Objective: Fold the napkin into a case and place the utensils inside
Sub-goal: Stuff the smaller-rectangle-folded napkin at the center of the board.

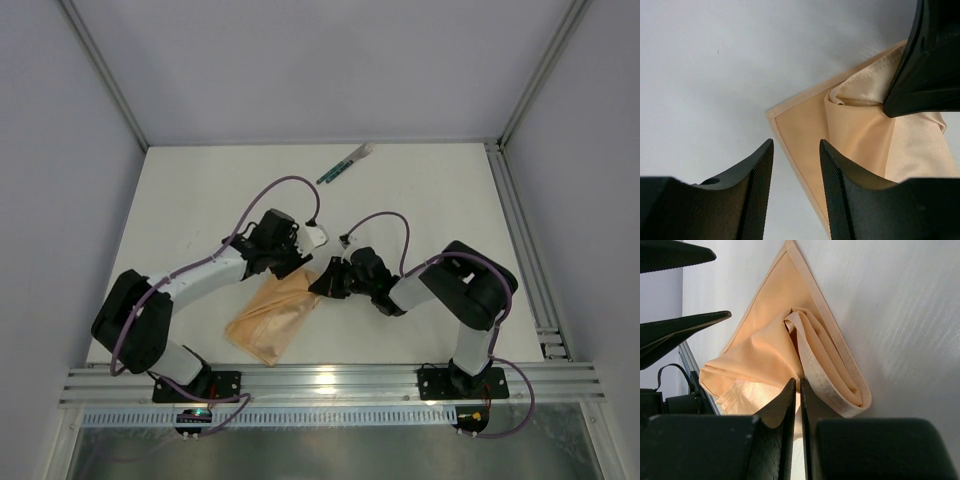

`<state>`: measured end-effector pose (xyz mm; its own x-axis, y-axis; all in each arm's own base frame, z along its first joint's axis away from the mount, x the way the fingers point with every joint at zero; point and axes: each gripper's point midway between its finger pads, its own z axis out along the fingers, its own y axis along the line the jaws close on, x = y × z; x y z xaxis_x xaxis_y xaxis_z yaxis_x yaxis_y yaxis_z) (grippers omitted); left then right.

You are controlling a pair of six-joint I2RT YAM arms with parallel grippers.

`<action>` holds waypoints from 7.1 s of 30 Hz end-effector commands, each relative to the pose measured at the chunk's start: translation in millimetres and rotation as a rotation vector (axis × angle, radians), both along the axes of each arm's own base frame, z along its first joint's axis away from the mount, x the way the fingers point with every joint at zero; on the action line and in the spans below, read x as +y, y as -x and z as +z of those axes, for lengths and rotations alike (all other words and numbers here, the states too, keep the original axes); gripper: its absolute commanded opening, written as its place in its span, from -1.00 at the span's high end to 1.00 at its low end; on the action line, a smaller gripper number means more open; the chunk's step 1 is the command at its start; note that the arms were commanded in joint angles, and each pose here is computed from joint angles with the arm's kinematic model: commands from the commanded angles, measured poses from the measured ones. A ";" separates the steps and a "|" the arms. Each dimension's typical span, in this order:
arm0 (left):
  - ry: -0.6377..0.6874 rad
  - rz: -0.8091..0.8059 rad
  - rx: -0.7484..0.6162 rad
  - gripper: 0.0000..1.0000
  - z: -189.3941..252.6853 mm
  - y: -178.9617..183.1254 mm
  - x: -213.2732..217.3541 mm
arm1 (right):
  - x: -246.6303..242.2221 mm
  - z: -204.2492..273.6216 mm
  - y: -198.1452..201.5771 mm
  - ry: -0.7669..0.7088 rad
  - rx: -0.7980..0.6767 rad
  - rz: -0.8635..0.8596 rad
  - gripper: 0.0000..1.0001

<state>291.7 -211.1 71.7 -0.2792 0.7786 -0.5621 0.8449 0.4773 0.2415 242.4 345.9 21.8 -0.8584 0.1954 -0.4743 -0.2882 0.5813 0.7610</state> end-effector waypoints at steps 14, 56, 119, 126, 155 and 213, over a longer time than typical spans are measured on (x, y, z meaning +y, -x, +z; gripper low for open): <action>0.012 0.255 0.246 0.03 -35.6 -38.1 29.8 | -4.7 -17.0 3.1 0.054 0.022 0.004 0.78; 0.186 0.047 0.464 1.00 -42.0 37.0 1.8 | -6.3 -23.2 -1.0 0.067 0.027 -0.001 0.78; 0.084 0.019 0.356 1.00 -44.2 27.2 -39.6 | 12.3 14.5 -25.8 0.054 -0.014 -0.001 0.01; 0.073 0.027 0.339 1.00 -44.4 19.4 -41.6 | 23.3 21.5 -20.7 0.025 -0.017 0.039 0.15; 0.079 0.060 0.375 1.00 -39.4 19.8 -41.7 | -3.6 46.7 -17.9 0.086 -0.148 -0.029 0.43; 0.057 0.151 0.508 1.00 -54.6 25.5 -64.4 | -18.2 14.2 -48.4 -0.103 -0.052 -0.009 0.45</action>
